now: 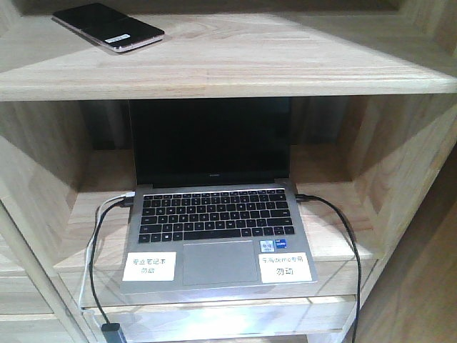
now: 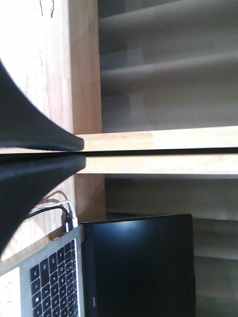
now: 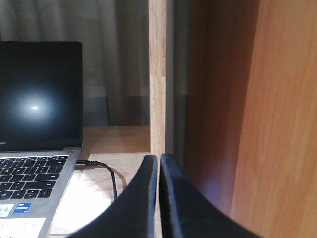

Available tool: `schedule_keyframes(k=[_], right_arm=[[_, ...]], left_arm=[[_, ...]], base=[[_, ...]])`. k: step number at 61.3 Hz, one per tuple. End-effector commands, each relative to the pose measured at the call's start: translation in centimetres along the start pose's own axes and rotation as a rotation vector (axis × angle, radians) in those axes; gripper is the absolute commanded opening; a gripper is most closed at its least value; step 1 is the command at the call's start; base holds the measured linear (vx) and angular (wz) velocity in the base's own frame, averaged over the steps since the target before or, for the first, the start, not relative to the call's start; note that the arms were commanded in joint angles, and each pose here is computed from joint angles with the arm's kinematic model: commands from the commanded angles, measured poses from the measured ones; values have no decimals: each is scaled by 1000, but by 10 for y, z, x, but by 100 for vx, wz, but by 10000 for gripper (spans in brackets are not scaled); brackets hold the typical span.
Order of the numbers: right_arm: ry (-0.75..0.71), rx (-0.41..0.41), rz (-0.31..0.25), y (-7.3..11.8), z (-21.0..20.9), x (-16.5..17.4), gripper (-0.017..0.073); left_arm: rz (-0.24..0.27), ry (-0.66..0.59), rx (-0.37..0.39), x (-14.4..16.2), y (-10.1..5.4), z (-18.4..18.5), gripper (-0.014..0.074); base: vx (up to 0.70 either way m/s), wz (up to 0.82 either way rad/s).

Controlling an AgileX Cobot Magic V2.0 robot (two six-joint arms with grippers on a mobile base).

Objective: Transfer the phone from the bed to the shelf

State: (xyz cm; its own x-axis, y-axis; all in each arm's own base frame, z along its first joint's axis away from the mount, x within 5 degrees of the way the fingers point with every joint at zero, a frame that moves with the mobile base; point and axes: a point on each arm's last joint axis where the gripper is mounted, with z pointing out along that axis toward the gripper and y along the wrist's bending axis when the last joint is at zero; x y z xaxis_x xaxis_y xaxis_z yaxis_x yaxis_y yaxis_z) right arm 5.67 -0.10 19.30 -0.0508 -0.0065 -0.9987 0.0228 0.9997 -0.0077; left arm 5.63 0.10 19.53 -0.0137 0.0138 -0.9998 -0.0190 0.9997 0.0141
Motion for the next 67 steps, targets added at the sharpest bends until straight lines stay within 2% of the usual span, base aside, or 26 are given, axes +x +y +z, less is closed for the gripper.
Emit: schedule_keyframes(k=[1, 67], right_arm=[[-70, 9, -18, -1, -1, -4, -5], [-62, 9, -18, -1, -1, -3, -5]], left_arm=[[-19, -103, 3, -15, 0, -2, 1], [-19, -103, 3, -15, 0, -2, 1]], base=[[0, 0], [0, 0]])
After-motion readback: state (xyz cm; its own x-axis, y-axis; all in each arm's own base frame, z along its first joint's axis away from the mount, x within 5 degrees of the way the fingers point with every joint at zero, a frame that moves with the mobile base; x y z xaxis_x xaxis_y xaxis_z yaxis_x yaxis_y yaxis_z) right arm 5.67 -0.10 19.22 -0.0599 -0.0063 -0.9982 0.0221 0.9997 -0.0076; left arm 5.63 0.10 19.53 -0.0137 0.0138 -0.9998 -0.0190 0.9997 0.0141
